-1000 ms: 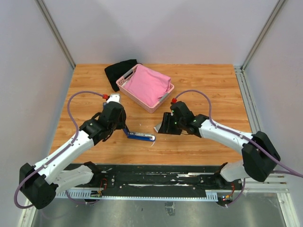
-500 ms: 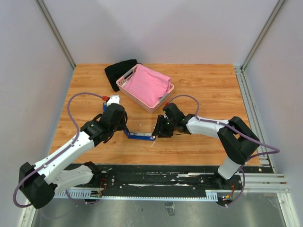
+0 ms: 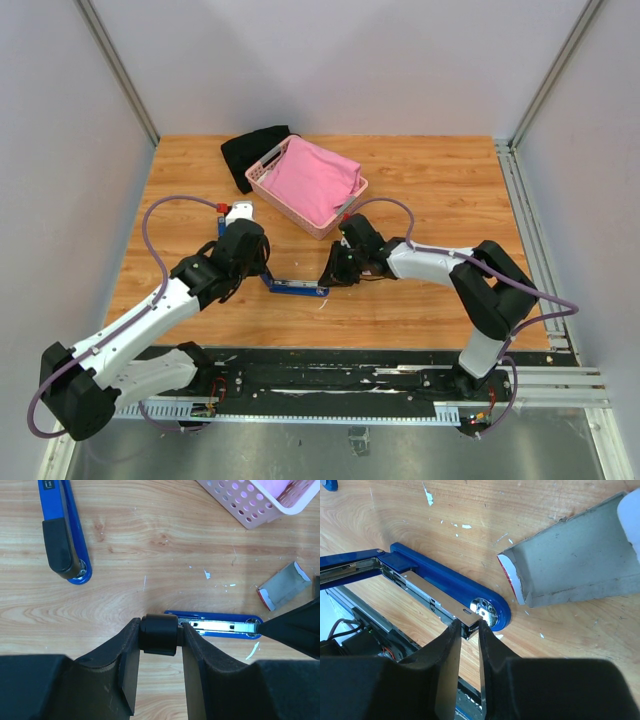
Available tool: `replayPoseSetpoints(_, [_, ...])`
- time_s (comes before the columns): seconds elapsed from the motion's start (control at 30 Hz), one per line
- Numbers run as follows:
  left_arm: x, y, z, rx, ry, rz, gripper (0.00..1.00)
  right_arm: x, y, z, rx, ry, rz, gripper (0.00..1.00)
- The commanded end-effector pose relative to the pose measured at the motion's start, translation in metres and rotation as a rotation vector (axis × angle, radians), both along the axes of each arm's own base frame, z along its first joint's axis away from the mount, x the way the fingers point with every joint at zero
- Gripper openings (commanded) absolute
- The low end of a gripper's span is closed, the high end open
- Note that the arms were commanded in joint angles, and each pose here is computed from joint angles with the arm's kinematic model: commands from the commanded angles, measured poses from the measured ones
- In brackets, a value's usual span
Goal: Load the staples into the stapler
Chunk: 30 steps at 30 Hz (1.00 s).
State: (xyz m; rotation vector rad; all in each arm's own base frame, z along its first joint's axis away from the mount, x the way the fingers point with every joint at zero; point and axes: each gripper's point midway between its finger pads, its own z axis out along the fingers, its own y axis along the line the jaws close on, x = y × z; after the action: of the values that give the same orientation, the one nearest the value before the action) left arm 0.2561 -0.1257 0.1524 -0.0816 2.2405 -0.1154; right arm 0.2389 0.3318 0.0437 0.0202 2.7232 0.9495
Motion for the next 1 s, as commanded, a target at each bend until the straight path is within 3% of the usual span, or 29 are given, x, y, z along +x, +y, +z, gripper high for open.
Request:
replayPoseSetpoints(0.0, [0.004,-0.024,0.014,-0.107,-0.025,-0.011,0.04,0.002,0.007,-0.001,-0.001,0.001,0.011,0.18])
replayPoseSetpoints(0.4, [-0.013,-0.079,0.007,-0.091,0.022,-0.142,0.13,0.006,0.008,-0.002,-0.012,-0.014,0.014,0.16])
replayPoseSetpoints(0.77, [-0.024,-0.114,-0.006,-0.05,0.08,-0.23,0.31,0.008,0.007,-0.002,-0.022,-0.019,0.018,0.16])
replayPoseSetpoints(0.97, [-0.027,-0.122,-0.011,-0.05,0.106,-0.253,0.46,0.01,0.008,-0.002,-0.028,-0.023,0.024,0.16])
